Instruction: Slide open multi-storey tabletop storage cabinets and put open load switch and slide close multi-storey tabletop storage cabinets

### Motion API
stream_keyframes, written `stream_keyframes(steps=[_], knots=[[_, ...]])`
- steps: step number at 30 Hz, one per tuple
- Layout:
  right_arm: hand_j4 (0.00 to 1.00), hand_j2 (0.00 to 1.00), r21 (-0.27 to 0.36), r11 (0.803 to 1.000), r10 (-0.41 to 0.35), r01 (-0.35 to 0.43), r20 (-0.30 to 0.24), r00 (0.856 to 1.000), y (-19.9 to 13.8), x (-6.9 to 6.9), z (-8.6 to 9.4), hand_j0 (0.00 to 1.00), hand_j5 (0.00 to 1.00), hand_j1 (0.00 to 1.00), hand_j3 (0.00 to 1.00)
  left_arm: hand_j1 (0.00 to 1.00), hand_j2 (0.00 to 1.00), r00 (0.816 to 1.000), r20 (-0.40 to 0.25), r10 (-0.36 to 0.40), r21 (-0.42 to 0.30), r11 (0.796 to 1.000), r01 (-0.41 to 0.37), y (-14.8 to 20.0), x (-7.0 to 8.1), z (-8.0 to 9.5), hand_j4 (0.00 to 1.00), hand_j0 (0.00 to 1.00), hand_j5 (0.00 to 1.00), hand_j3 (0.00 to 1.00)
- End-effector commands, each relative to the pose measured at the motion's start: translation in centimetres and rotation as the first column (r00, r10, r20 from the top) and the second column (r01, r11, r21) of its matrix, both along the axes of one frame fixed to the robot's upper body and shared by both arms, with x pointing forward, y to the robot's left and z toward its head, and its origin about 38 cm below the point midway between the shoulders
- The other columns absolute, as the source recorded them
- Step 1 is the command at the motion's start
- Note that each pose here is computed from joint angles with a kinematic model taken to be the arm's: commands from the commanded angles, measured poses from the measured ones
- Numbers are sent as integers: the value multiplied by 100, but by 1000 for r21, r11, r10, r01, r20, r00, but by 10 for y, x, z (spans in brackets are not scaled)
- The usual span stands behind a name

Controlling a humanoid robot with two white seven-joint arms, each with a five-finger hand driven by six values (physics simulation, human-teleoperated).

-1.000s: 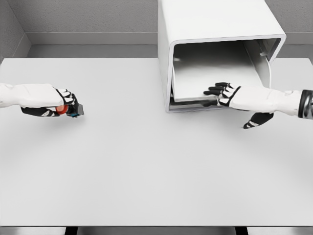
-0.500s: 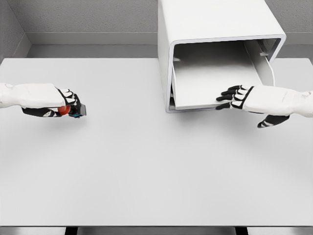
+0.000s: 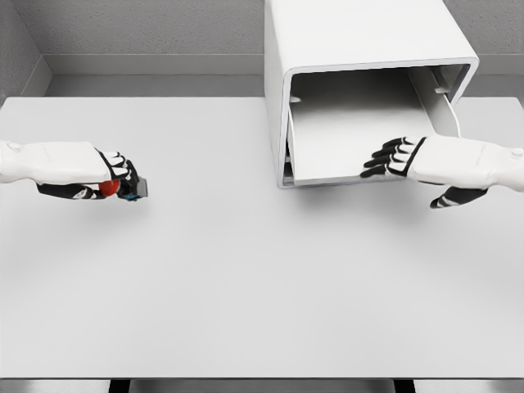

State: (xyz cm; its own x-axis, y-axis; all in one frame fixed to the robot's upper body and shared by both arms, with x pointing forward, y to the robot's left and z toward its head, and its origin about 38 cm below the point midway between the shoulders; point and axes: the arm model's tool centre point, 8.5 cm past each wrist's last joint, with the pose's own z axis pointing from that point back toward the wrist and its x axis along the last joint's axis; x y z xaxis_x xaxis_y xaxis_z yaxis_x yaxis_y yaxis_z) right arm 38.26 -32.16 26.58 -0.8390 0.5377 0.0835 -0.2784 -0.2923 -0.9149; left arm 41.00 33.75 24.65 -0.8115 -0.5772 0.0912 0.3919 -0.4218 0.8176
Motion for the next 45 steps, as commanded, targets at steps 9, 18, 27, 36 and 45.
stream_keyframes(steps=[9,18,27,36,45], knots=[[100,100,33,999,-6,6,8,1000,0,3,6,100,100,100,100,35,35,1000,-1,-5,-28,1000,5,-2,-2,7,35,35,35,35],[100,100,20,999,-41,42,-11,999,-3,6,0,100,100,100,100,35,35,999,13,-46,-144,988,48,-20,-3,34,35,35,35,35],[100,100,-7,994,-105,105,-37,994,-9,11,-10,100,100,100,100,35,35,991,28,-134,-241,961,137,-54,-7,50,35,35,35,35],[100,100,-13,998,-59,58,-20,998,-4,4,-7,100,100,100,100,35,35,973,57,-222,-335,914,228,-90,-7,70,35,35,35,35],[100,100,-31,998,-53,53,1,999,-15,-4,1,100,100,100,100,35,35,967,55,-249,-376,892,251,-95,-14,79,35,35,35,35]])
